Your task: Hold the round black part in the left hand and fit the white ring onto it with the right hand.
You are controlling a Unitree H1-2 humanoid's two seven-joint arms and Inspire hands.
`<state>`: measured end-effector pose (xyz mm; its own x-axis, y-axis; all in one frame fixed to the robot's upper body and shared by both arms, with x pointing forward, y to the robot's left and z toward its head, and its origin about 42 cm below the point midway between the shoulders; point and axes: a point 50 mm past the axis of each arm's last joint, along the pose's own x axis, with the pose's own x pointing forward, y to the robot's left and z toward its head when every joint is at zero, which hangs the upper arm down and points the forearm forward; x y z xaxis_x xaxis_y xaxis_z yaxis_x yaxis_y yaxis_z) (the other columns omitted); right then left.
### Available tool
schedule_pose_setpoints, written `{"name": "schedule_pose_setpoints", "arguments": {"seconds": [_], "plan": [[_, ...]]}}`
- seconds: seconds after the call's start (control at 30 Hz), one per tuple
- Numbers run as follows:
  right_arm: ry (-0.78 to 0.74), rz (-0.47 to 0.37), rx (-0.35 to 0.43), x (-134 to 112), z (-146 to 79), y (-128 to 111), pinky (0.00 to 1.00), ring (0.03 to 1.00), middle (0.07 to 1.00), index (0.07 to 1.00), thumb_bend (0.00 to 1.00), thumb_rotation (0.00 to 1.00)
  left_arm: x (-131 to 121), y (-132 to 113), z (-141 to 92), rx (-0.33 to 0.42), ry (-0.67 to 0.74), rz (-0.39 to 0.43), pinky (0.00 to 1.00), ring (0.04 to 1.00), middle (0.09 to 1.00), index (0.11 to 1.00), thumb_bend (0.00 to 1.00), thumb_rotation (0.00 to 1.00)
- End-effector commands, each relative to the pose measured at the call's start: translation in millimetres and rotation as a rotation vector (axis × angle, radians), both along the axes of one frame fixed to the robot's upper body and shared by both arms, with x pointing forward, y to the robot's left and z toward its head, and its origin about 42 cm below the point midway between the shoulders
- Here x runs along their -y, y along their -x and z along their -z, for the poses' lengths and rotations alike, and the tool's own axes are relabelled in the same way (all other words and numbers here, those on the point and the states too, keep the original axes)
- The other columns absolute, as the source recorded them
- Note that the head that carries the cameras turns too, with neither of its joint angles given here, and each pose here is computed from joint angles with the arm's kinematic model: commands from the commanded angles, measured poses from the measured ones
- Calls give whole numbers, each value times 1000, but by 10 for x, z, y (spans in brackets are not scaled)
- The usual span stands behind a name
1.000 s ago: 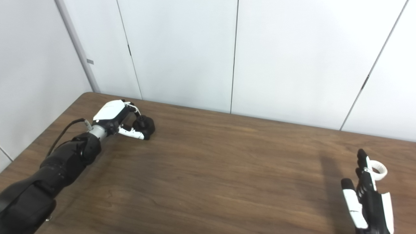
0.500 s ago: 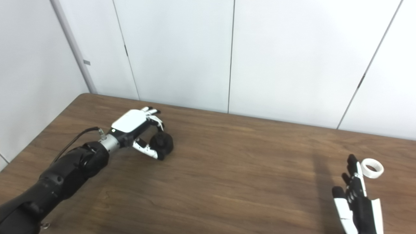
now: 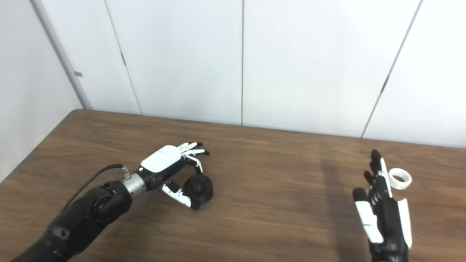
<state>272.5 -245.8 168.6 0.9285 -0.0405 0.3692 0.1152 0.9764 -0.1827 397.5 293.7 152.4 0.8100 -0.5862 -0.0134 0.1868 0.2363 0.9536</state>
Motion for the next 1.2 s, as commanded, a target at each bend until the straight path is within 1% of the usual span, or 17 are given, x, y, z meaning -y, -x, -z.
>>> {"name": "schedule_pose_setpoints", "arguments": {"seconds": [0.0, 0.07, 0.17, 0.27, 0.33, 0.5, 0.6, 0.73, 0.83, 0.97, 1.07, 1.17], "plan": [[-4, -6, 81, -43, -177, -4, 977, 1000, 1000, 977, 497, 872, 85, 72, 16, -28, -9, 58, 1000, 1000, 930, 480, 525, 57], [-9, -7, 95, -56, -205, 4, 996, 1000, 1000, 981, 498, 876, 146, 111, 47, -42, -2, 81, 1000, 1000, 930, 481, 524, 57], [-18, -6, 109, -81, -246, 14, 985, 1000, 1000, 973, 504, 862, 240, 155, 95, -60, 13, 112, 1000, 1000, 927, 481, 524, 57], [-18, -1, 111, -104, -279, 33, 998, 1000, 1000, 971, 518, 873, 335, 190, 136, -76, 18, 139, 1000, 1000, 929, 481, 525, 58], [-13, 3, 117, -104, -298, 51, 990, 1000, 1000, 977, 492, 868, 390, 200, 159, -84, 12, 150, 1000, 1000, 930, 481, 524, 57], [7, 30, 139, -102, -382, 83, 1000, 1000, 1000, 975, 493, 900, 435, 170, 181, -105, -11, 172, 1000, 1000, 925, 481, 524, 58], [-6, 49, 147, -101, -437, 103, 996, 1000, 991, 963, 513, 887, 455, 153, 184, -107, -25, 179, 1000, 1000, 928, 481, 524, 58], [-3, 59, 170, -47, -481, 92, 1000, 1000, 994, 964, 526, 874, 528, 131, 183, -99, -30, 182, 1000, 1000, 922, 480, 525, 59], [13, 86, 182, -4, -490, 79, 1000, 1000, 984, 957, 533, 869, 609, 120, 175, -88, -29, 196, 1000, 1000, 927, 480, 525, 59], [4, 111, 182, 29, -528, 77, 999, 1000, 977, 953, 554, 859, 726, 89, 173, -50, -9, 219, 1000, 1000, 917, 480, 525, 57], [16, 118, 190, 53, -598, 83, 971, 997, 986, 962, 539, 865, 792, 56, 192, -19, -23, 236, 1000, 1000, 913, 480, 524, 56], [36, 141, 199, 77, -659, 87, 982, 998, 985, 960, 549, 859, 827, 36, 224, 3, -33, 247, 1000, 1000, 905, 479, 524, 56]]}}
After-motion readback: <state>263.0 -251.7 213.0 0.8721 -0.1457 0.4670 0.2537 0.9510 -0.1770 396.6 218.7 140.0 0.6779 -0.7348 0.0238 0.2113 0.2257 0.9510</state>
